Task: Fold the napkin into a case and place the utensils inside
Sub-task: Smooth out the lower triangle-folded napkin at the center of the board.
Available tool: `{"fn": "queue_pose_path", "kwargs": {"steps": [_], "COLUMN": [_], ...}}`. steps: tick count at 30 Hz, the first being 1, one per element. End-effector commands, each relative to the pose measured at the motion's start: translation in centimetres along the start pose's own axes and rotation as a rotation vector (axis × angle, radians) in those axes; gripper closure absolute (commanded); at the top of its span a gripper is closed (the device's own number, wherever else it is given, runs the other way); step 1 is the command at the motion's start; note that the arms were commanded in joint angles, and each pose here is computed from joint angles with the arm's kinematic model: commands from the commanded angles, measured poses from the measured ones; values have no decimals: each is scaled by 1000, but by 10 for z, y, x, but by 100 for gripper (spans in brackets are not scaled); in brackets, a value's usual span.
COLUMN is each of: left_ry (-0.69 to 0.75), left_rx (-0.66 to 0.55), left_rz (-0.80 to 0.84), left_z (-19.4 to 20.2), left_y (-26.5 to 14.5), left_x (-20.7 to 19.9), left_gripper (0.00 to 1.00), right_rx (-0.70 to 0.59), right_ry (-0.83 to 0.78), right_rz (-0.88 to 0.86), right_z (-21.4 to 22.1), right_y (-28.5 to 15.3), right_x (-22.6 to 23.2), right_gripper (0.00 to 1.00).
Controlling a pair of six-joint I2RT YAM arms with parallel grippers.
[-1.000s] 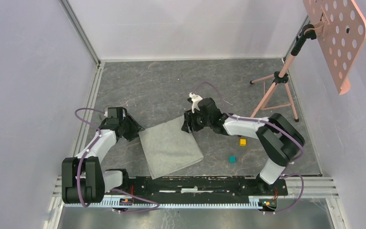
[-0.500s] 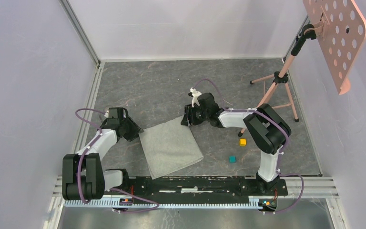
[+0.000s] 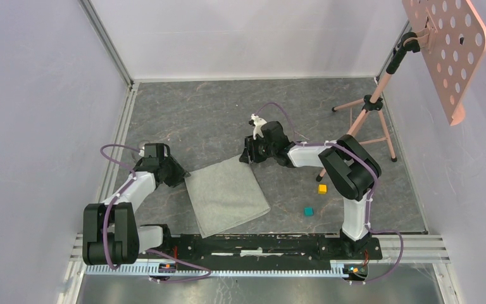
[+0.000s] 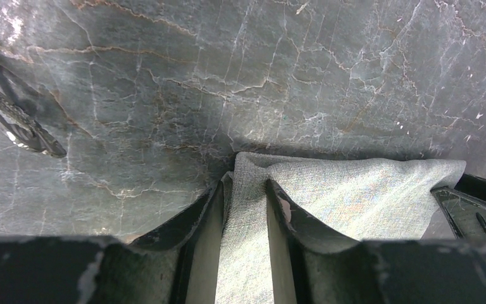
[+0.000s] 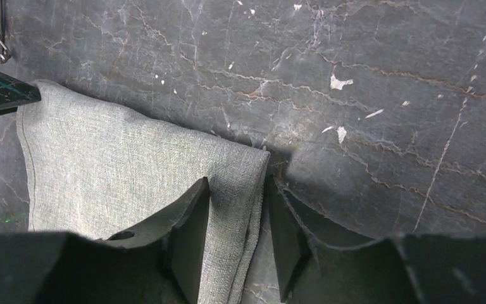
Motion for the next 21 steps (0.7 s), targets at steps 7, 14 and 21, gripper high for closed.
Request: {"fn": "queue_pose_path", "kwargs": {"steps": [7, 14, 21], "left_ry": [-68, -68, -28], "left_rx": [-99, -145, -149], "left_rz": [59, 23, 10], "left_z": [-5, -24, -38], "left_y": [10, 15, -1], "left_x": [-2, -3, -11], "left_gripper": [76, 83, 60], "right_rx": [-70, -77, -8], "right_ry": [-15, -80, -171], "right_rz": [-2, 13, 57], "right_z": [-21, -35, -55], "right_y": [0, 2, 2], "right_x": [-13, -25, -25], "right_gripper": [88, 97, 67]}}
Point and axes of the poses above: each gripper's point midway between its finger pads, its own y axis out along the fingers, its own x axis along the line the jaws close on, z = x × y, the point moved 2 cm from there along -y, back along the fingers, and after that the axes turned 9 degrees about y, right-handed, at the moved point
